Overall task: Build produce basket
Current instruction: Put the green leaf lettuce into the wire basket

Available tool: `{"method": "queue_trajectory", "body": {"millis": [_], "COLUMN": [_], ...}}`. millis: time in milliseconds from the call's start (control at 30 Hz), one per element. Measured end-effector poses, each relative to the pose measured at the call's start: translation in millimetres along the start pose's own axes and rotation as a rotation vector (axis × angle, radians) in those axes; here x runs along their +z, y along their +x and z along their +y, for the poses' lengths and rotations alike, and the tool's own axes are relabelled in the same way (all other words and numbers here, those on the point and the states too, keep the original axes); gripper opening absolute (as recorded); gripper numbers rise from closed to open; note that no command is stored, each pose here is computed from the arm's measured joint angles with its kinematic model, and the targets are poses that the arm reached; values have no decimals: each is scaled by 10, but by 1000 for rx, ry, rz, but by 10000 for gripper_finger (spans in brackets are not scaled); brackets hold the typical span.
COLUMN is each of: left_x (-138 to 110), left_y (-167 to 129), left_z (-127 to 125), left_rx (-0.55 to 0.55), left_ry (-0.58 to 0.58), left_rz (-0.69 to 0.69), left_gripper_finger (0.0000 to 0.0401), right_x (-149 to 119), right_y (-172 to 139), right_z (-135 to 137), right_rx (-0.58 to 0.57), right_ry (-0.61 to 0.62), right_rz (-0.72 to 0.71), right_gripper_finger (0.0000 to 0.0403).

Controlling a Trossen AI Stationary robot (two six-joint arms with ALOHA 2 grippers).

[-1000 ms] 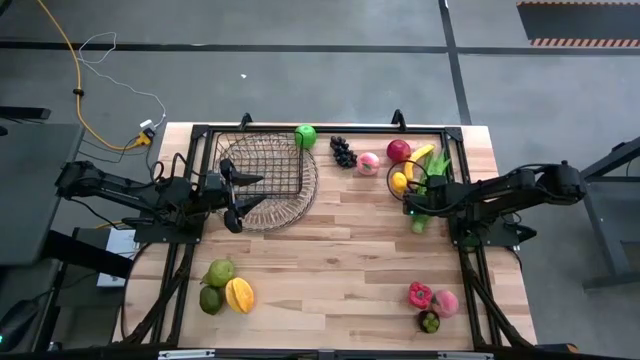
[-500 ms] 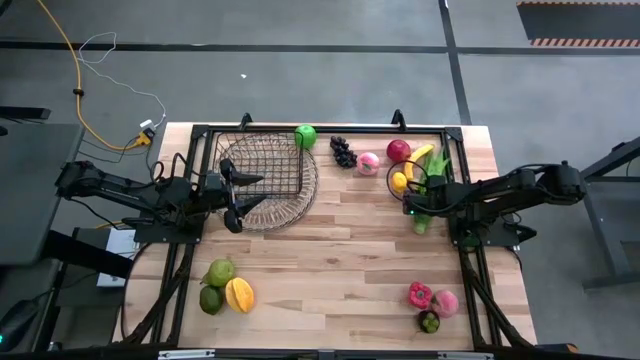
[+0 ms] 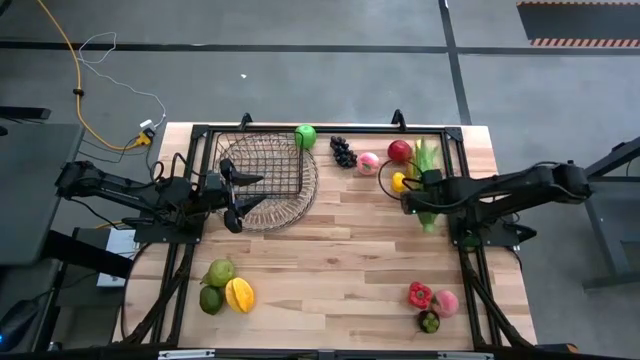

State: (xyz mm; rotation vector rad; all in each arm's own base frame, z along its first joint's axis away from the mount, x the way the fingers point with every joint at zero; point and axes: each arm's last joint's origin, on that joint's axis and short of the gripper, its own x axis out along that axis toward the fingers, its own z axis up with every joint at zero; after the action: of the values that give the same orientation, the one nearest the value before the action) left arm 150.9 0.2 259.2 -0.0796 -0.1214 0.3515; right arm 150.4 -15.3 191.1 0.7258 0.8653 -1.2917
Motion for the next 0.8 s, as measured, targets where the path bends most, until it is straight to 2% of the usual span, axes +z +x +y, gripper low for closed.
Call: {"method": "queue_trajectory", "body": {"millis": [200, 367, 500, 633, 800], "left_x": [0, -1, -1, -2, -1], "left_y": [0, 0, 0, 0, -1], "left_z": [0, 0, 0, -1, 0], "left_rx": [0, 0, -1, -1, -1], "left_ry": [0, 1, -1, -1, -1], "left_rz": [1, 1, 1, 2, 1], "left_gripper_finger": [248, 248, 248, 248, 248], "right_x": [140, 139, 114, 104, -18], "right_y": [-405, -569, -573, -528, -278], "right_z": [149, 354, 473, 520, 499], "right_rx": [125, 271, 338, 349, 348], "right_ry": [-114, -181, -235, -281, -299], "right_rz": [-211, -432, -544, -605, -650], "right_gripper_finger": [190, 189, 189, 189, 189]}}
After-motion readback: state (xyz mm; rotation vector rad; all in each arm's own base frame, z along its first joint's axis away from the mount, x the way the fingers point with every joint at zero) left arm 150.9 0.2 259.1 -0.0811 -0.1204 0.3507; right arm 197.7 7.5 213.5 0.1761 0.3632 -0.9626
